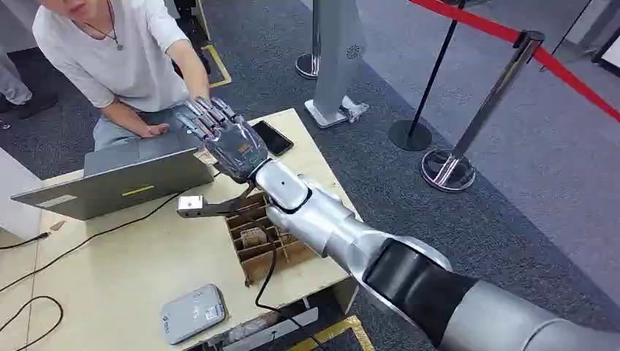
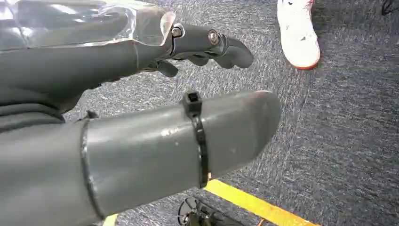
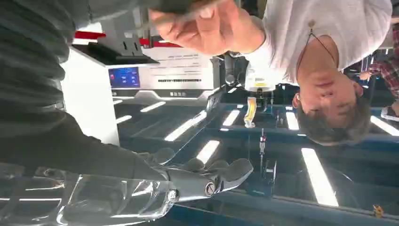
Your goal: Pass the card to the sensor for recognition and then transmit it.
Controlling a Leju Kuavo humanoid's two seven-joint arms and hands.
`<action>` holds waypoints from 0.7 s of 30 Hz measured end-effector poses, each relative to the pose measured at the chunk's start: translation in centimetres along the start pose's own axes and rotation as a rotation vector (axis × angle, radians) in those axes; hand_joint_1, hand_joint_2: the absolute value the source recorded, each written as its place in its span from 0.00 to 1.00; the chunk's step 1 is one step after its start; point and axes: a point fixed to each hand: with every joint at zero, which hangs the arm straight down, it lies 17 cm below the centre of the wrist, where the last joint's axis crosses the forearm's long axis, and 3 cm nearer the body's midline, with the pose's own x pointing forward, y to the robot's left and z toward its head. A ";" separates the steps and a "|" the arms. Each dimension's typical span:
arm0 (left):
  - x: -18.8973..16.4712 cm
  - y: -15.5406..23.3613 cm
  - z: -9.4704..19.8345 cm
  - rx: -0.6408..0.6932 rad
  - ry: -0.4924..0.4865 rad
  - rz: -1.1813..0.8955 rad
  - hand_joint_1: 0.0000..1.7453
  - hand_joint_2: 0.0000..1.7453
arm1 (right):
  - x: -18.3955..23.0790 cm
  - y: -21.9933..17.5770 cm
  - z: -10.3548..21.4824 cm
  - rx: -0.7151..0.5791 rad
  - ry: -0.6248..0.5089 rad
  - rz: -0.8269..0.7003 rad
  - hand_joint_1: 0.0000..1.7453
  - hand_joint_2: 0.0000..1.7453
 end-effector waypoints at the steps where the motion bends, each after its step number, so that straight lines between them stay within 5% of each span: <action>1: 0.0 0.0 0.0 0.000 0.001 0.000 0.00 0.00 | 0.0 0.0 0.0 0.001 -0.001 0.000 1.00 1.00; 21: -0.1 0.1 0.0 0.002 0.003 0.001 0.00 0.00 | 0.0 0.6 0.2 0.025 -0.004 -0.001 1.00 1.00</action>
